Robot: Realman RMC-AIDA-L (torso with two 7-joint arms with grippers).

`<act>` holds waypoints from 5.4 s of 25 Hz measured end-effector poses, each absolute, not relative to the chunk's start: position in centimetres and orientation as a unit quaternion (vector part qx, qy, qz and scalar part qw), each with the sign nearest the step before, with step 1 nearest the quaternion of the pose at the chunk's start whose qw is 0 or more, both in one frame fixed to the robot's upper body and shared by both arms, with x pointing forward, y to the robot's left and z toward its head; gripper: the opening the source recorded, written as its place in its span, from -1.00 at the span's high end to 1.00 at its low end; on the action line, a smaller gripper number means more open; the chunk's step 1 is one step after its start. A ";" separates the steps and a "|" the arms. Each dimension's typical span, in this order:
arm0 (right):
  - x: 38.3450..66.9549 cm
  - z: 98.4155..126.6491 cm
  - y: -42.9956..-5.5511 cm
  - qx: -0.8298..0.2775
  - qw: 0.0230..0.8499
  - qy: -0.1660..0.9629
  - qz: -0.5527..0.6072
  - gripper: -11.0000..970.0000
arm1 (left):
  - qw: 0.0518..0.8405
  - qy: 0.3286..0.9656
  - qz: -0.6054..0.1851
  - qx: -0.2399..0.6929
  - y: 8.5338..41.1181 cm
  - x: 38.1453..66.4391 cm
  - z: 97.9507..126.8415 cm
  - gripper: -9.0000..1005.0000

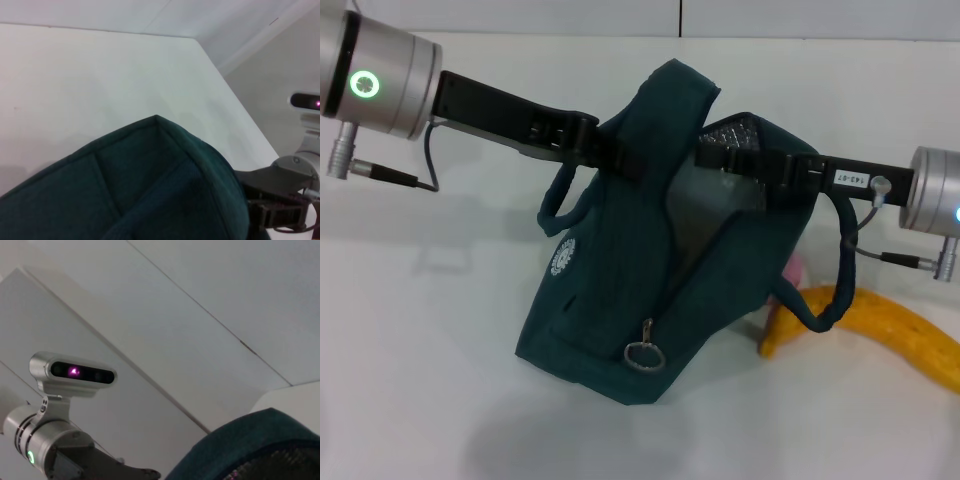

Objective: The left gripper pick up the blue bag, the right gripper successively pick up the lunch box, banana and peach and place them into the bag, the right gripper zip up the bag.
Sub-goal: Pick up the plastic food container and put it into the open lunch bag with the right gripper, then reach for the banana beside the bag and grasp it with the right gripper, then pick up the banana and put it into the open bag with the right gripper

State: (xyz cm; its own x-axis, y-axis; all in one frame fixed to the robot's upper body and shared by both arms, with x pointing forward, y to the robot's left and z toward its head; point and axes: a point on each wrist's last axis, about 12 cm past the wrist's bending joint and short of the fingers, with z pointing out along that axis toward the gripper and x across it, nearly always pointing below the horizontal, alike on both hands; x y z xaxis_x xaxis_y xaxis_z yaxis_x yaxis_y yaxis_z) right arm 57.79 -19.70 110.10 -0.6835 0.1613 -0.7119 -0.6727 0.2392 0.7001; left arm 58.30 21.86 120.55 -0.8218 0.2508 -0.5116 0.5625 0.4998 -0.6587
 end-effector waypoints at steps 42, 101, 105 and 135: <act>51.8 120.1 -28.4 -0.408 0.234 0.852 0.230 0.05 | 0.191 0.855 -0.436 0.207 23.0 58.5 119.4 0.87; 54.7 114.4 -22.7 -0.473 0.095 0.872 0.082 0.10 | 0.203 0.857 -0.431 0.197 23.0 59.3 119.4 0.87; 54.7 114.1 -23.0 -0.469 0.087 0.875 0.081 0.11 | 0.204 0.856 -0.432 0.198 23.0 59.4 119.5 0.87; 58.5 121.6 -31.3 -0.391 0.396 0.820 -0.133 0.10 | 0.201 0.847 -0.454 0.192 22.6 59.4 120.4 0.87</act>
State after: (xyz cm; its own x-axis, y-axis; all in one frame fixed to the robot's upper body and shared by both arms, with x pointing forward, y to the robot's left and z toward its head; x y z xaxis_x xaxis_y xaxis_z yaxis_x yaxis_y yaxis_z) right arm 58.53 -31.30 121.62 -0.3795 -0.7471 -0.5457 -0.5361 0.6583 -0.5284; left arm 59.38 22.62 120.43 -0.8456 0.1439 -0.5141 0.5078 0.5142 -0.6912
